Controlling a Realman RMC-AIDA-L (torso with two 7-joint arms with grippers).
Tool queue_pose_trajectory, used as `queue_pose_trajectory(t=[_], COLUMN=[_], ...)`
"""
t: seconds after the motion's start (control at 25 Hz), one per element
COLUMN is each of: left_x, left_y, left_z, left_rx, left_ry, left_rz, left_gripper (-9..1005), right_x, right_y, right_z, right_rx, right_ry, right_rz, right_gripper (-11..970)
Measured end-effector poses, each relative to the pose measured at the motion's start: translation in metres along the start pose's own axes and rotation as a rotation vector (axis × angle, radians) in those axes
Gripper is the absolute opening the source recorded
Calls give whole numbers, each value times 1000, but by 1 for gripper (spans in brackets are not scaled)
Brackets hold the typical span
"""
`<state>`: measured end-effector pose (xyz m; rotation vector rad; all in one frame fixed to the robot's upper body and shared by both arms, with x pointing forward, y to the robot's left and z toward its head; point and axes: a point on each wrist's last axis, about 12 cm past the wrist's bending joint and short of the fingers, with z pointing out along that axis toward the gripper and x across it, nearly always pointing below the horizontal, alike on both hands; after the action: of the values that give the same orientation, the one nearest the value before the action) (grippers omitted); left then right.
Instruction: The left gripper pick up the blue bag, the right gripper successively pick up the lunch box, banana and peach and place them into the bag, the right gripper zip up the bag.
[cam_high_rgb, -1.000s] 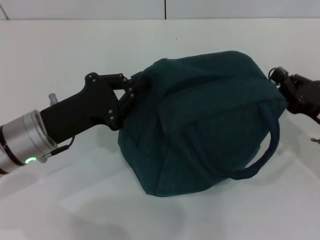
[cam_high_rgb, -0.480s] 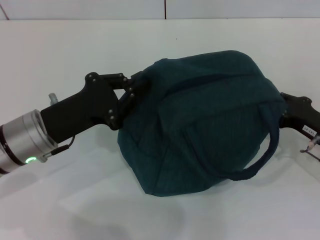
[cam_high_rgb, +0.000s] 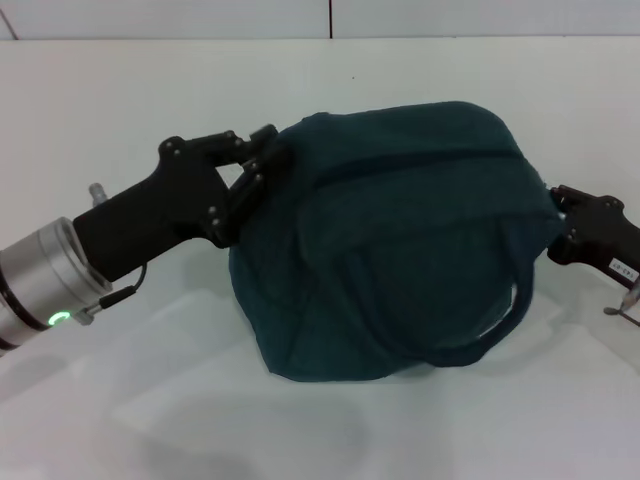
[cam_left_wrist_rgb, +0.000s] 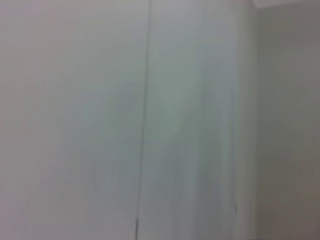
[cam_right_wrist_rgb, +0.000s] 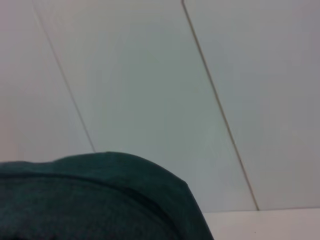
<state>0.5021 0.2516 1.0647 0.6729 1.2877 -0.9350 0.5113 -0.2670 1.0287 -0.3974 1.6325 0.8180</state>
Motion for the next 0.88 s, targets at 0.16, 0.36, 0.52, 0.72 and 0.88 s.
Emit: queue_pose_trajectory(t=[0.16,0.36,0.52,0.72,0.88], left_x=[1,1,0,-3,-9], left_y=[-1,-1,-1,-1,-1], left_z=[-2,-2,-3,-10,-16], left_rx=[-19,-22,-23,-50,-45], left_ry=[-13,-15,-15,-49,-87], left_rz=[-16,-27,-34,-39,-40], left_gripper=[139,314,474,542,571], right_x=[2,3,3,-5,-17], right_y=[0,-6,-9,-7,3], right_z=[-8,-21,-37,-61,-68], right_rx=[11,54,104,143,72], right_ry=[-12,-18,-67,-199,-309], right_rz=[0,13,7,-69,-118], right_gripper=[132,245,405,607,754])
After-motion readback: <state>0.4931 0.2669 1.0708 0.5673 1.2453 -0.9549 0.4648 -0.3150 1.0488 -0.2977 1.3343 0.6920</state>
